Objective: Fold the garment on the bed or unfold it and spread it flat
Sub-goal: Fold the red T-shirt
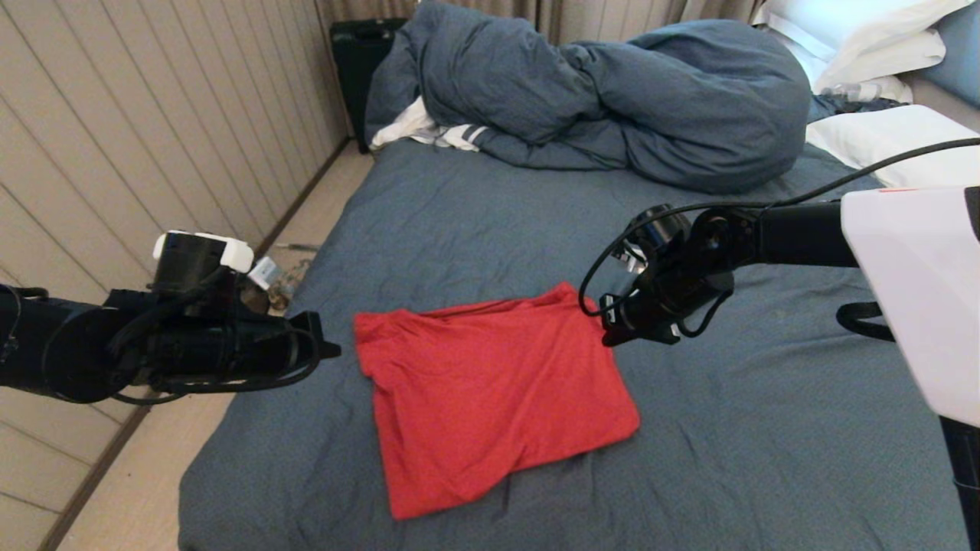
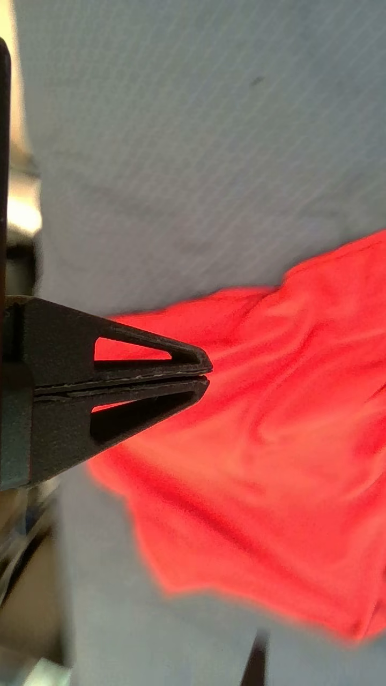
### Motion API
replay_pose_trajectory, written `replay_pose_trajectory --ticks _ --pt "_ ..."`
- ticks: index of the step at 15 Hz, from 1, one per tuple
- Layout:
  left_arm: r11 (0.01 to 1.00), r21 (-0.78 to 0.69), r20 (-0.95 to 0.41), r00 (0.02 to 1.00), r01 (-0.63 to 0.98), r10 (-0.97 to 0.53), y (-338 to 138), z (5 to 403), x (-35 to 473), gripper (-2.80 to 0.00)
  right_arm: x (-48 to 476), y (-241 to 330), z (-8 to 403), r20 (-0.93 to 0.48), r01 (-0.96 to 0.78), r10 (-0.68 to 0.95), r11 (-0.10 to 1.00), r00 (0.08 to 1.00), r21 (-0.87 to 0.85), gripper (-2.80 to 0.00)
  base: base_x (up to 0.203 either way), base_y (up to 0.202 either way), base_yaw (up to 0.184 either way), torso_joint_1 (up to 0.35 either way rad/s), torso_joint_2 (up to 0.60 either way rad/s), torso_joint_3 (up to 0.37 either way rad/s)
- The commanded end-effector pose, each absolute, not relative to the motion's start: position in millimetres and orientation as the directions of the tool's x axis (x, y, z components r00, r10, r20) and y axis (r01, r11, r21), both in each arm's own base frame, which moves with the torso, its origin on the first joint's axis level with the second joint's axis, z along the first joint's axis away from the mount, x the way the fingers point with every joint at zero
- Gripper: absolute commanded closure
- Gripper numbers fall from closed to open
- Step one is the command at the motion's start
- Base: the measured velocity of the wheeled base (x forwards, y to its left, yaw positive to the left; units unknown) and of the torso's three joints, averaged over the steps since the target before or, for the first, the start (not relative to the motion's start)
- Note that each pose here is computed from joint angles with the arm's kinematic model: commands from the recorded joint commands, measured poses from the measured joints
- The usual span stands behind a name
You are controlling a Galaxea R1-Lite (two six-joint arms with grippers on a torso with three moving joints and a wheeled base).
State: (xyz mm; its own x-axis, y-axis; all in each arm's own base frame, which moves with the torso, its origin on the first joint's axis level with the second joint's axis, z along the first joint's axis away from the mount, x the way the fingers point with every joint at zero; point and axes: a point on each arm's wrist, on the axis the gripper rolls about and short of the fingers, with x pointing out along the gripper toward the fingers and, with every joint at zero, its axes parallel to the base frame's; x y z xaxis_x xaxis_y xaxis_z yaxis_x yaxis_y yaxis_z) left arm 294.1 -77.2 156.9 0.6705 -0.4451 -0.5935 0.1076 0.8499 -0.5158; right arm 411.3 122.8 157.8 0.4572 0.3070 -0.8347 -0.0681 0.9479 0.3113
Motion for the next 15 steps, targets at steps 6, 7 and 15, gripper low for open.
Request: replay_pose_trajectory --ticks 6,7,15 --pt "0.839 -0.533 -0.59 0.664 0.107 -0.459 -72 157 292 0.0 409 123 130 -0.852 -0.138 0.221 0.975 0.475 0.175 -2.8 0.0 0.0 0.0 0.0 0.0 0.0" --pt "0.841 -0.531 -0.597 0.658 0.104 -0.459 -72 155 292 0.0 411 124 126 -0.848 -0.131 0.188 0.981 0.496 0.141 -2.8 0.0 0.0 0.0 0.0 0.0 0.0" --pt "0.845 -0.524 -0.587 0.673 0.108 -0.45 -71 159 291 0.0 412 164 82 -0.849 -0.186 0.183 0.977 0.497 0.102 -2.8 0.0 0.0 0.0 0.0 0.0 0.0"
